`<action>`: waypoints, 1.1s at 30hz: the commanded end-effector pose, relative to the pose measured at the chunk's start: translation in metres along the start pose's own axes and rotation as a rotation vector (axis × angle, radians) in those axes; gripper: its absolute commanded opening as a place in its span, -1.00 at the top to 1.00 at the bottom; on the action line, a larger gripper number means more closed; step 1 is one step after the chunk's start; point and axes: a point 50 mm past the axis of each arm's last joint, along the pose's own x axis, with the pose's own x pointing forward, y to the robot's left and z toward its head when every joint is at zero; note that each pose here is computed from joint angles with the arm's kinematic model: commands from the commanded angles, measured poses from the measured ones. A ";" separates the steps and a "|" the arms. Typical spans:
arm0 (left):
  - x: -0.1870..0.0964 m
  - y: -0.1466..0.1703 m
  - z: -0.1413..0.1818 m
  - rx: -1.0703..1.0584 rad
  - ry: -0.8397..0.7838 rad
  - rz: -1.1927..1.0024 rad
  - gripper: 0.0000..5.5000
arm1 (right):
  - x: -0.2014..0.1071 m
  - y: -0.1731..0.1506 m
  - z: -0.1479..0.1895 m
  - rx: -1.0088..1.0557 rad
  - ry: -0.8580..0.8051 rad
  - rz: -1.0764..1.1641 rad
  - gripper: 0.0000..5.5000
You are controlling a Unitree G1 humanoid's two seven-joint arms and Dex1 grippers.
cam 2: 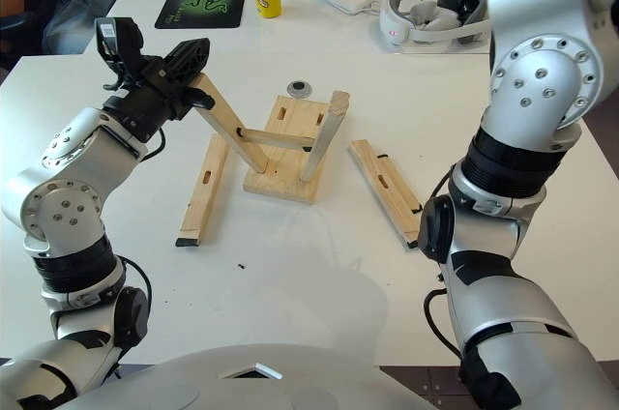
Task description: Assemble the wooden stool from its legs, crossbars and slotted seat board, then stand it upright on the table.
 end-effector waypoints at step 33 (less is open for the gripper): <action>-0.042 0.081 -0.024 0.137 0.101 0.265 1.00 | -0.141 -0.016 -0.089 -0.045 0.400 -0.693 0.83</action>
